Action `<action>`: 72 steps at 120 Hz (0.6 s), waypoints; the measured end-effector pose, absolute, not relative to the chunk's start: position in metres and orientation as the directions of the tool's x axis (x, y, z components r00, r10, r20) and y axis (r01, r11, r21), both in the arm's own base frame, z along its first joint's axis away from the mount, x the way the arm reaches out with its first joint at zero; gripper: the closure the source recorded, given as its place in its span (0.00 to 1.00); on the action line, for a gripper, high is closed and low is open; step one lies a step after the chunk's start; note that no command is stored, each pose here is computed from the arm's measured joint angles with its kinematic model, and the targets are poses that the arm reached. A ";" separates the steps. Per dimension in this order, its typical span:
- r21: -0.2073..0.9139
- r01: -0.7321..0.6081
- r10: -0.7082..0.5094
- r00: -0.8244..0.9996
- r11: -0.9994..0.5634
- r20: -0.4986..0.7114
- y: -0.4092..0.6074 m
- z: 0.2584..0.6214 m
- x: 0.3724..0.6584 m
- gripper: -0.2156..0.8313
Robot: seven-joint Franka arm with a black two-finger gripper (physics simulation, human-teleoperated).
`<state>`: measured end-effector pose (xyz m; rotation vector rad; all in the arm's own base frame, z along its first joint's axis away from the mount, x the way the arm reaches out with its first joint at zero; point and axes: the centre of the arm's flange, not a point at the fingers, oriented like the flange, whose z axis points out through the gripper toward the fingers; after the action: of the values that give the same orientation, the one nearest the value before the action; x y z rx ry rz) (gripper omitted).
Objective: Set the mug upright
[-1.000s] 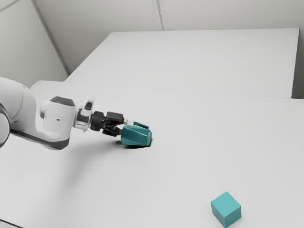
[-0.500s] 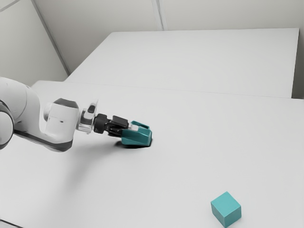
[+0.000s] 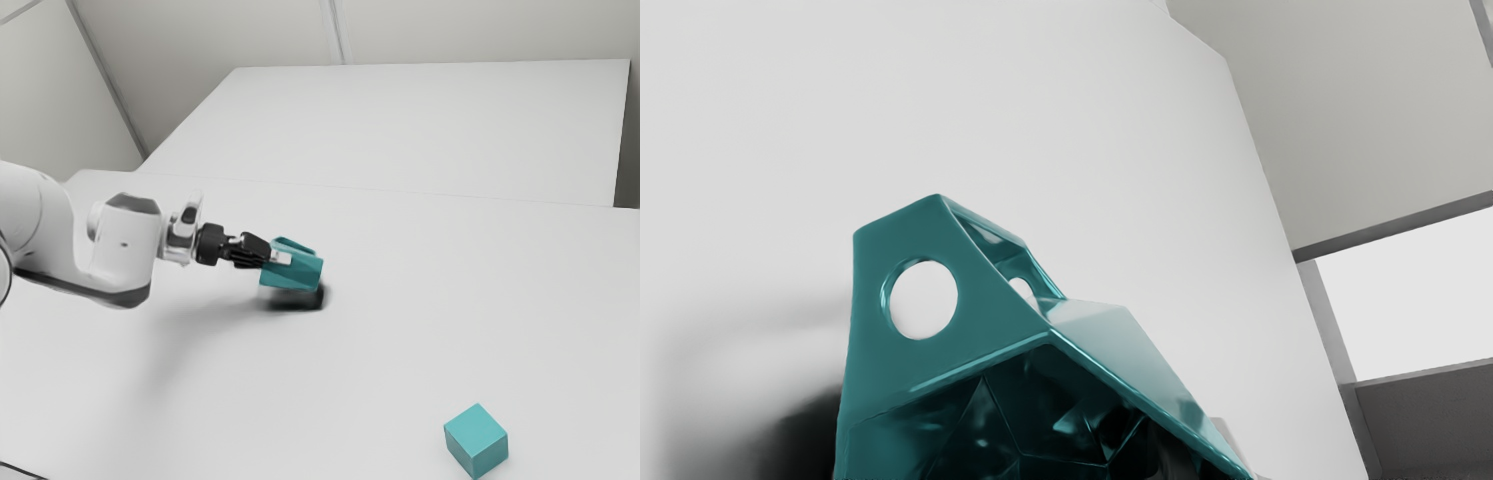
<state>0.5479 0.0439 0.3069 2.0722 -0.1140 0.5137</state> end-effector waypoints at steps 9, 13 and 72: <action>0.784 -0.308 0.101 0.901 -0.539 0.423 0.040 0.318 0.549 0.94; 0.776 -0.318 0.085 0.899 -0.545 0.429 0.039 0.323 0.550 0.94; 0.411 -0.503 -0.439 0.864 -0.760 0.246 0.026 0.402 0.555 0.96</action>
<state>0.5549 0.0261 0.4015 2.5635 -0.6901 0.1853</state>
